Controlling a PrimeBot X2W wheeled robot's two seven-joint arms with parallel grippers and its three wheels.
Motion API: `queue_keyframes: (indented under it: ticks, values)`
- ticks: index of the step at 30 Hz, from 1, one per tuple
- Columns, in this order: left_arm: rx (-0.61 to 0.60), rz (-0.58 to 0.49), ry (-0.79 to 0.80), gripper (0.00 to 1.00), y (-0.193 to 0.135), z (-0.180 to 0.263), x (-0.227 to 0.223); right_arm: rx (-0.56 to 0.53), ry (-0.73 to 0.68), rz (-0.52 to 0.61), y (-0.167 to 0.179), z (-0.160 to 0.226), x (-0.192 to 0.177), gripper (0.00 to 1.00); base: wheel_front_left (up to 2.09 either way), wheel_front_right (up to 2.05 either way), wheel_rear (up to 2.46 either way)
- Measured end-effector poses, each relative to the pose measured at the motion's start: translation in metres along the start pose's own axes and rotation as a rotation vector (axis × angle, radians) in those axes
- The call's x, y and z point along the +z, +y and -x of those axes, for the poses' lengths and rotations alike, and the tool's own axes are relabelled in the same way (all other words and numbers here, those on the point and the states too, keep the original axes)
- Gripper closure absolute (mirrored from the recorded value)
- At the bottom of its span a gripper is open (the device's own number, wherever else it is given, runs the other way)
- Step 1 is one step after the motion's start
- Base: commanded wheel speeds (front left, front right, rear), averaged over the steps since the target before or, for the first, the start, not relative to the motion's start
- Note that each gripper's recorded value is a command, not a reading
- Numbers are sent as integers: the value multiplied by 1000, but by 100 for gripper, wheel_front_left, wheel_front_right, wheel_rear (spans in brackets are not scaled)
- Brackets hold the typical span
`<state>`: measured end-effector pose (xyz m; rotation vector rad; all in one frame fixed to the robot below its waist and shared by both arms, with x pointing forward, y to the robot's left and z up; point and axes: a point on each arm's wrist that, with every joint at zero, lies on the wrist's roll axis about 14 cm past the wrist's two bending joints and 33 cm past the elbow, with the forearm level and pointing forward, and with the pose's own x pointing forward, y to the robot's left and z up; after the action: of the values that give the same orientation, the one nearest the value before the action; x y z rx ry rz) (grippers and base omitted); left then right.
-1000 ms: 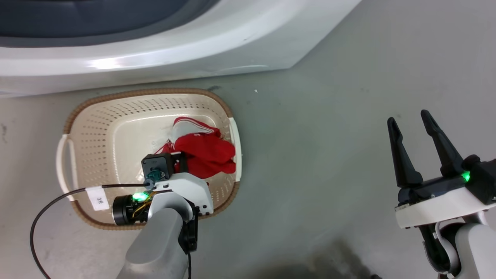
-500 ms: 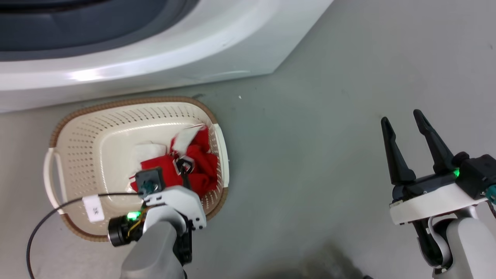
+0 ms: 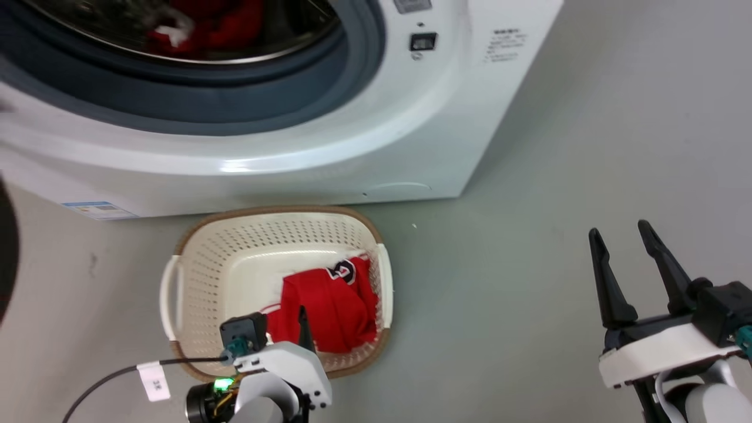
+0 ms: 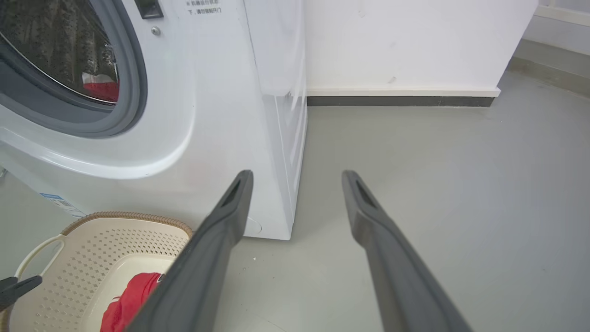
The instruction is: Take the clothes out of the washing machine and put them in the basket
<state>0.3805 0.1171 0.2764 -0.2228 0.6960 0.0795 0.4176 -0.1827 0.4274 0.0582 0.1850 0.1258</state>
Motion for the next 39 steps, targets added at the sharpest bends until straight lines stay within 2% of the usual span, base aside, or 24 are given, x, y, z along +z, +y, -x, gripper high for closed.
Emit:
queue_keyframes:
  ticks: [1,12,23,31,39]
  values:
    - [-8,-1,-62,0,1,15,14,20,-16,7,10,3,10,0,0,0,0]
    - [-14,-8,-336,0,3,58,89,118,-64,19,51,7,36,0,0,0,0]
    - [-29,-113,-569,0,-6,63,179,173,-81,17,72,2,46,0,0,0,0]
    - [-65,-246,-586,0,-19,35,218,197,-53,-1,78,-6,37,0,0,0,0]
    - [-54,-366,-507,0,-21,-15,239,214,-5,-20,75,-17,16,0,0,0,0]
